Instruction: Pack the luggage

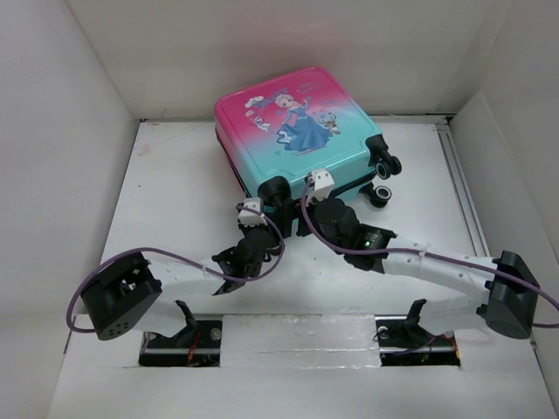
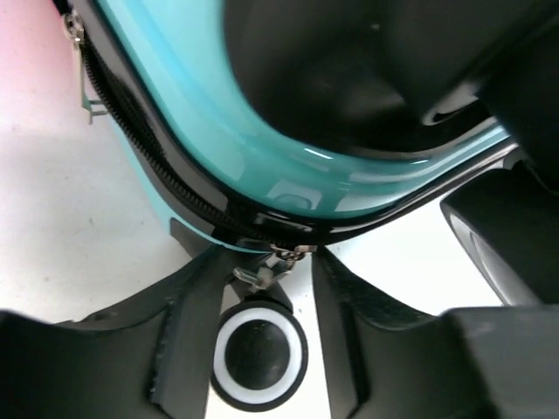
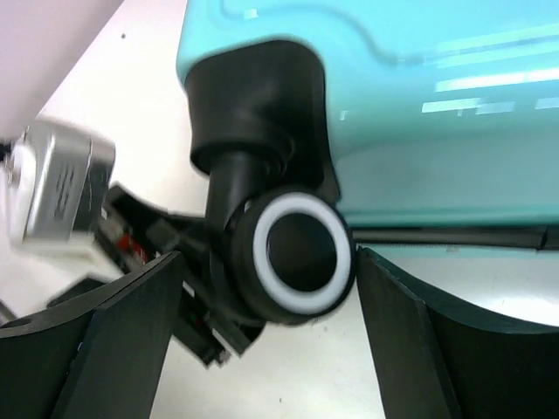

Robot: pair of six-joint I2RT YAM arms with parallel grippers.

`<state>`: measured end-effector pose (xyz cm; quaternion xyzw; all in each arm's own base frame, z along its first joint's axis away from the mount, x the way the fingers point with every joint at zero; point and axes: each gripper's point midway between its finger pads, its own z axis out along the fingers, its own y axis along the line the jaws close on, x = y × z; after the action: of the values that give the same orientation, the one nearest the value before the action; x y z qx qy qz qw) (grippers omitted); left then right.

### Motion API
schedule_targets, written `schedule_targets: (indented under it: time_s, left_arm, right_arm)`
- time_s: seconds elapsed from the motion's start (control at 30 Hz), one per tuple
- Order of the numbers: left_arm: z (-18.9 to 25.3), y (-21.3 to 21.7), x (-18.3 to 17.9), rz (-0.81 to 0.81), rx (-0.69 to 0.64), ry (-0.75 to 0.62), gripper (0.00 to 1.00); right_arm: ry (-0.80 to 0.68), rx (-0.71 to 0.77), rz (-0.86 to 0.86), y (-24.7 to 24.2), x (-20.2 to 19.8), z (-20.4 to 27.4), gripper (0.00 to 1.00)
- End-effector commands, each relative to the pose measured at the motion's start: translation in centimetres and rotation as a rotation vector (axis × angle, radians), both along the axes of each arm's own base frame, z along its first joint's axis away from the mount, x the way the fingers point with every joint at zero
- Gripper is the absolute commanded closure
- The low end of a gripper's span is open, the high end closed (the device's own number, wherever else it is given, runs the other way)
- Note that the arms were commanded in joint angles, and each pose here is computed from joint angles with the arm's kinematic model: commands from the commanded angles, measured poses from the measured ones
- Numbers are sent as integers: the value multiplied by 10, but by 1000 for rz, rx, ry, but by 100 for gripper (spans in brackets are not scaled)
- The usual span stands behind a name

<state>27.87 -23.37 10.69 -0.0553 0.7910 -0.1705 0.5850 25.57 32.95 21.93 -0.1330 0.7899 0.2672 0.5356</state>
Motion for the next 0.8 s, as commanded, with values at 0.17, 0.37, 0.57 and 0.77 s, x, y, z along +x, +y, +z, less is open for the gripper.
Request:
schedule_targets:
  time_s: [0.17,0.37,0.57,0.77]
  left_arm:
    - [33,1,14,66,-85,-136,85]
    - [33,6,13,73,-85,-145,100]
    - [28,15,12,73,-91,-135,100]
    - [21,31,6,96,-57,-109,100]
  right_arm:
    - [-23,27,38,24,28,25,16]
    - [33,19,84,25,36,9,16]
    - [84,14,102,16,43,-6,27]
    - [58,54,76,-8,47,12,94]
